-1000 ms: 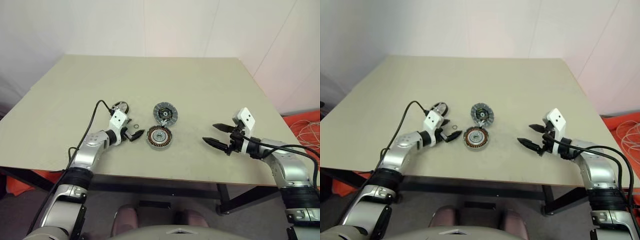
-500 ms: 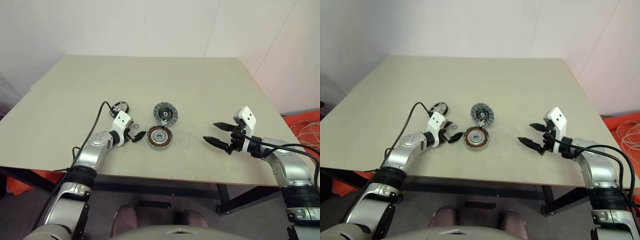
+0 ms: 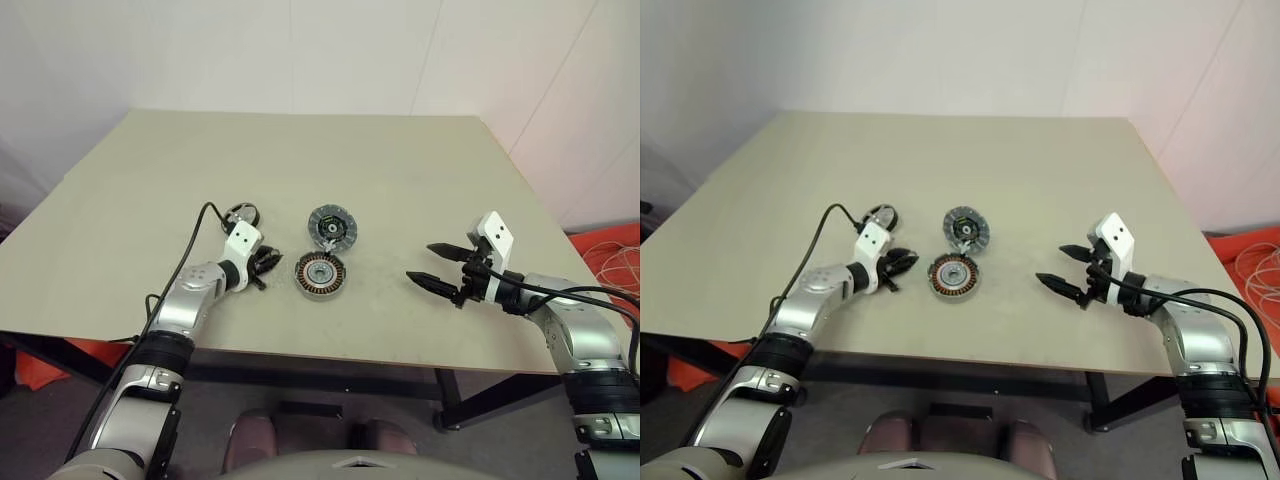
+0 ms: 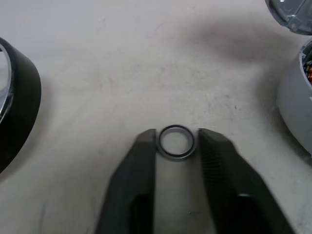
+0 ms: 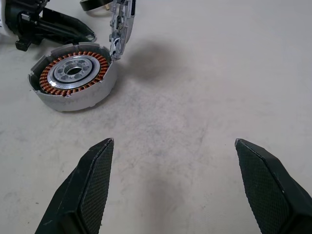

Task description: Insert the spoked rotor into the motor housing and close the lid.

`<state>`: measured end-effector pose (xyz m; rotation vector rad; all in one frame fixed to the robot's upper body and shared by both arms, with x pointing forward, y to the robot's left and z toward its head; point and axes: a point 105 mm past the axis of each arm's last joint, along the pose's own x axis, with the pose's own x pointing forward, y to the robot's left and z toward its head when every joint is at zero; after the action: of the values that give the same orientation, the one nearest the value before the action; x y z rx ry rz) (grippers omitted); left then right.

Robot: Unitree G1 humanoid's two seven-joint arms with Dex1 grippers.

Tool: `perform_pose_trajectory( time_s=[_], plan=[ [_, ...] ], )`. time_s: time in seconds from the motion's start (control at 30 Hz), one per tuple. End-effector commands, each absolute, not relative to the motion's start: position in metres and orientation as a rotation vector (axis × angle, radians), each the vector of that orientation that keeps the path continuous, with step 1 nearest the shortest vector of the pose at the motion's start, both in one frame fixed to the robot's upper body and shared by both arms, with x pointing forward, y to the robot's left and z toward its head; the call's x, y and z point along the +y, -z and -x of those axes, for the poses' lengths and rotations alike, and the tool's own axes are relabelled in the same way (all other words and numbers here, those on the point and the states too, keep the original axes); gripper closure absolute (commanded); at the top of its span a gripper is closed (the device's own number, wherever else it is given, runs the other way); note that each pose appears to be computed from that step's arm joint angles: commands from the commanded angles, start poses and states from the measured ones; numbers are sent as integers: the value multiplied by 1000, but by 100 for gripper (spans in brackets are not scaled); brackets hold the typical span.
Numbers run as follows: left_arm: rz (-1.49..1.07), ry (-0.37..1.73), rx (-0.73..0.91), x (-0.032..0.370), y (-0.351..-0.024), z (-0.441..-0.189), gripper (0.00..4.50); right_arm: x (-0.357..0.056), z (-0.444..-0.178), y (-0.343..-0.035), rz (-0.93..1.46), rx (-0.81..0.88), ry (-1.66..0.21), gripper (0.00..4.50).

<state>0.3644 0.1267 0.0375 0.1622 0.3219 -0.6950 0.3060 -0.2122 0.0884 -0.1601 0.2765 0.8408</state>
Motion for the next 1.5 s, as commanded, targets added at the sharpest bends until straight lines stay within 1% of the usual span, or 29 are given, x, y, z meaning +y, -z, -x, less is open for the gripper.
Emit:
perform_pose_trajectory(
  time_s=[0.03, 0.2, 0.33, 0.47, 0.53, 0.6, 0.73, 0.87, 1.07, 1.13, 1.3, 1.5],
  plan=[
    [-164, 724, 324, 119, -39, -363, 379, -215, -311, -106, 186, 221, -834, 0],
    [-127, 715, 315, 124, -45, -362, 379, -215, -311, -105, 185, 221, -837, 0],
    [-124, 738, 284, 127, -59, -358, 379, -214, -312, -105, 186, 222, -839, 0],
    [-95, 788, 290, 131, -69, -345, 379, -214, -313, -105, 191, 224, -841, 0],
    [-71, 820, 281, 137, -80, -336, 379, -215, -312, -105, 195, 227, -844, 0],
    [-62, 859, 268, 139, -89, -329, 379, -215, -312, -104, 198, 230, -847, 0],
    [-13, 1001, 221, 148, -119, -312, 379, -210, -308, -101, 209, 244, -883, 0],
    [-44, 1169, 233, 144, -130, -301, 379, -195, -304, -104, 197, 233, -951, 0],
    [-119, 1362, 235, 126, -135, -304, 379, -172, -302, -107, 183, 205, -1012, 0],
    [-154, 1427, 242, 115, -134, -309, 379, -169, -301, -105, 185, 207, -1012, 0],
    [-229, 1535, 262, 96, -130, -323, 379, -167, -299, -105, 188, 203, -1015, 0],
    [-263, 1584, 290, 81, -121, -336, 379, -164, -295, -104, 187, 197, -1009, 0]
  ],
)
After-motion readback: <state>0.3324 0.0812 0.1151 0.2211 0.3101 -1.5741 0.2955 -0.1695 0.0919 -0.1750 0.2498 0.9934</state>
